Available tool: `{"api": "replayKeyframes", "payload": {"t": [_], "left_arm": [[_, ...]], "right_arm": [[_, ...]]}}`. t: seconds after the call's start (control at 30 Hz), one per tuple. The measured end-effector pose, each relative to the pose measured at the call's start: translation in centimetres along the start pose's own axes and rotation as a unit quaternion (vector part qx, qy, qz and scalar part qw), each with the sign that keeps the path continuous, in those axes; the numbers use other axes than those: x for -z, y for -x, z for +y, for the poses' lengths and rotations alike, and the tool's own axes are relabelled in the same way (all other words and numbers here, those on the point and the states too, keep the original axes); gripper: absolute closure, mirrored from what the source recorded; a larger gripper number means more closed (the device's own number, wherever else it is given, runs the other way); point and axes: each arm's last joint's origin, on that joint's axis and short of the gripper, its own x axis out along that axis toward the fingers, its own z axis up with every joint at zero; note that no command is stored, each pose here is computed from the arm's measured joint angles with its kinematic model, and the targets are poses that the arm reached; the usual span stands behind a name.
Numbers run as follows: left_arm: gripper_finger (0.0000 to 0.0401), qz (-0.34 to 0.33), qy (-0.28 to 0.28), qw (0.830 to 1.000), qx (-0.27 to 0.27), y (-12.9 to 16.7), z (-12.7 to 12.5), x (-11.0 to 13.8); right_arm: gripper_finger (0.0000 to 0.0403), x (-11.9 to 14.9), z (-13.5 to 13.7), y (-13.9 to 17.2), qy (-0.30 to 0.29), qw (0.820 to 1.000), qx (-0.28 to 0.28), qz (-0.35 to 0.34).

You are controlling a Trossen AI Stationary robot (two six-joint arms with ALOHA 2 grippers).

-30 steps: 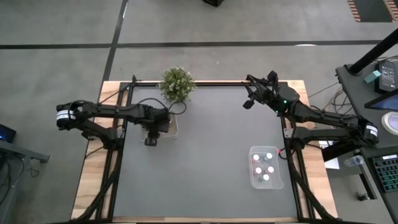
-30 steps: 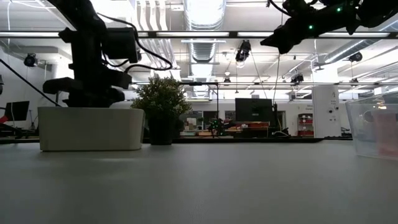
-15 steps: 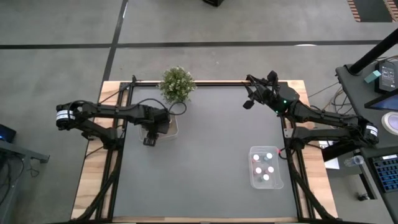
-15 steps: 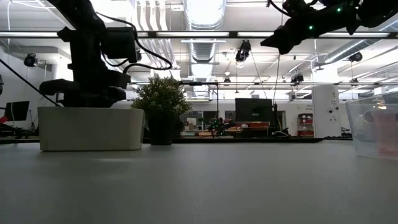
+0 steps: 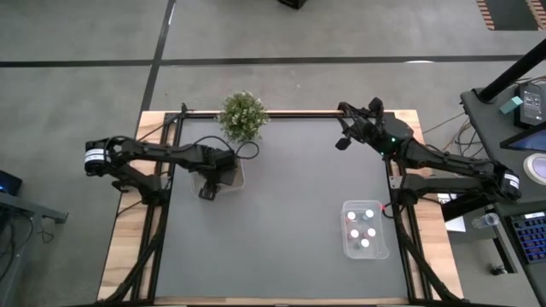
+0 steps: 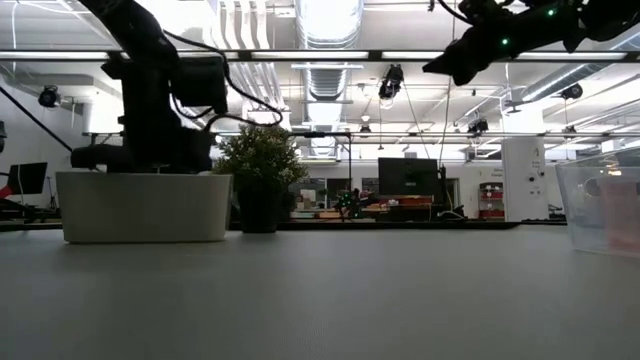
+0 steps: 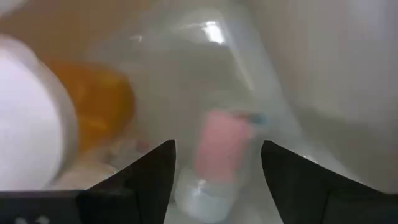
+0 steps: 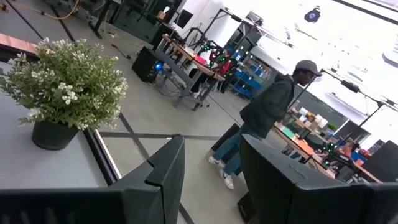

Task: Pick and place medicine bottles into bin by pill shape (circle, oval)
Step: Put the transparent pill bottle into the gray bin

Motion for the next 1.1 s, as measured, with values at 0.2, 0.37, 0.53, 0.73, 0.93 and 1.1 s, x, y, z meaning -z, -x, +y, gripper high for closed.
{"api": "replayKeyframes", "payload": {"t": [0.2,0.37,0.53,0.73,0.93,1.1], "left_arm": [[0.0216,0.004,0.004,1.0,-0.004,-0.1,0.0,0.1],[0.0261,0.004,0.003,1.0,-0.005,0.0,0.1,0.0],[0.0293,0.002,0.0,1.0,-0.006,0.1,0.1,0.0],[0.0298,-0.012,0.001,1.0,-0.016,1.0,0.2,0.0],[0.0298,-0.045,0.002,0.998,-0.036,3.2,0.7,-0.8],[0.0298,-0.052,0.002,0.997,-0.05,4.0,0.9,-1.2]], "right_arm": [[0.0259,-0.1,-0.3,0.4,-0.001,1.0,0.001,-0.002],[0.0259,-0.2,-0.4,0.6,-0.006,1.0,0.004,-0.005],[0.0259,-0.2,-0.4,0.6,-0.006,1.0,0.003,-0.005],[0.0259,-0.2,-0.4,0.6,-0.006,1.0,0.004,-0.005],[0.0259,-0.3,-0.6,0.8,-0.008,1.0,0.006,-0.009],[0.0259,-0.3,-0.6,0.8,-0.009,1.0,0.005,-0.008]]}}
